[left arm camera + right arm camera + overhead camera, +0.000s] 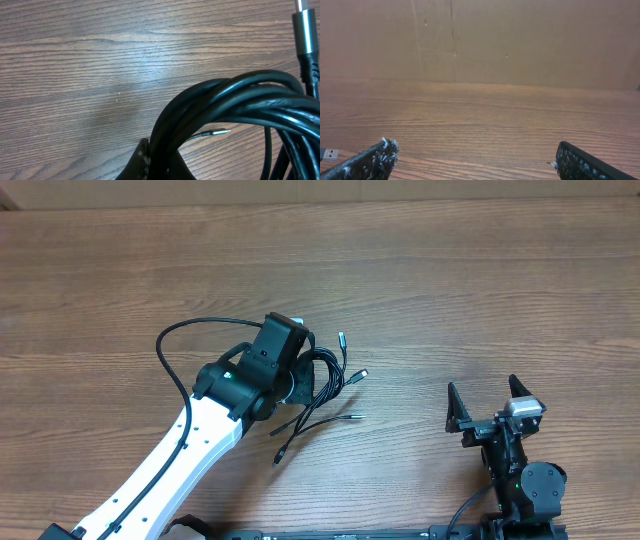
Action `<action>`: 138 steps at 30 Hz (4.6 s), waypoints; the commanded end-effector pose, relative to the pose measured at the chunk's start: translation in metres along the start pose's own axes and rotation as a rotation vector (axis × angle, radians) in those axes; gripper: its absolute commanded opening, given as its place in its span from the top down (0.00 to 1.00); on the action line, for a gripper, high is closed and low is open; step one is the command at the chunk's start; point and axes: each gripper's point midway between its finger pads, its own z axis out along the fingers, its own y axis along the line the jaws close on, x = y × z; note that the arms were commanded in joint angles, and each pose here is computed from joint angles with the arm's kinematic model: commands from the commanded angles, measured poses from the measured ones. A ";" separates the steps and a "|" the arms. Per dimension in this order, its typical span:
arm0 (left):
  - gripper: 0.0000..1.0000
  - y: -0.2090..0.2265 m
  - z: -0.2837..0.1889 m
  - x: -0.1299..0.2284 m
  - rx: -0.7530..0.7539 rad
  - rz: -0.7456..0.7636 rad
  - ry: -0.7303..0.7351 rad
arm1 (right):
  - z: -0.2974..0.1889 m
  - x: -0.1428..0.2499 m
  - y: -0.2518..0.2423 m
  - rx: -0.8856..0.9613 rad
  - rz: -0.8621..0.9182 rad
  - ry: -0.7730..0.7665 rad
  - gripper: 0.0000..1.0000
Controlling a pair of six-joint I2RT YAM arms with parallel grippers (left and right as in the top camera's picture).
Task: Untangle cables
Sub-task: 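Lift the cable coil with the left gripper and hold it up, then move the right gripper toward the held coil and grasp a cable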
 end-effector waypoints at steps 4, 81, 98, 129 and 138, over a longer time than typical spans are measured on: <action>0.96 -0.007 -0.011 -0.008 0.031 -0.007 -0.032 | 0.000 0.001 -0.002 0.011 0.006 -0.005 0.00; 0.96 -0.120 -0.043 -0.003 0.580 0.757 -0.190 | -0.030 -0.066 0.078 -0.506 0.410 -0.101 0.00; 0.96 -0.110 -0.036 -0.012 0.478 0.883 -0.243 | -0.035 -0.116 0.091 -0.531 0.382 0.173 0.00; 0.96 -0.168 -0.072 -0.033 0.663 1.026 -0.508 | -0.022 -0.092 0.091 -0.518 0.302 0.485 0.00; 0.96 -0.177 -0.081 -0.034 0.719 1.024 -0.538 | -0.020 -0.084 0.083 -0.459 0.302 0.511 0.00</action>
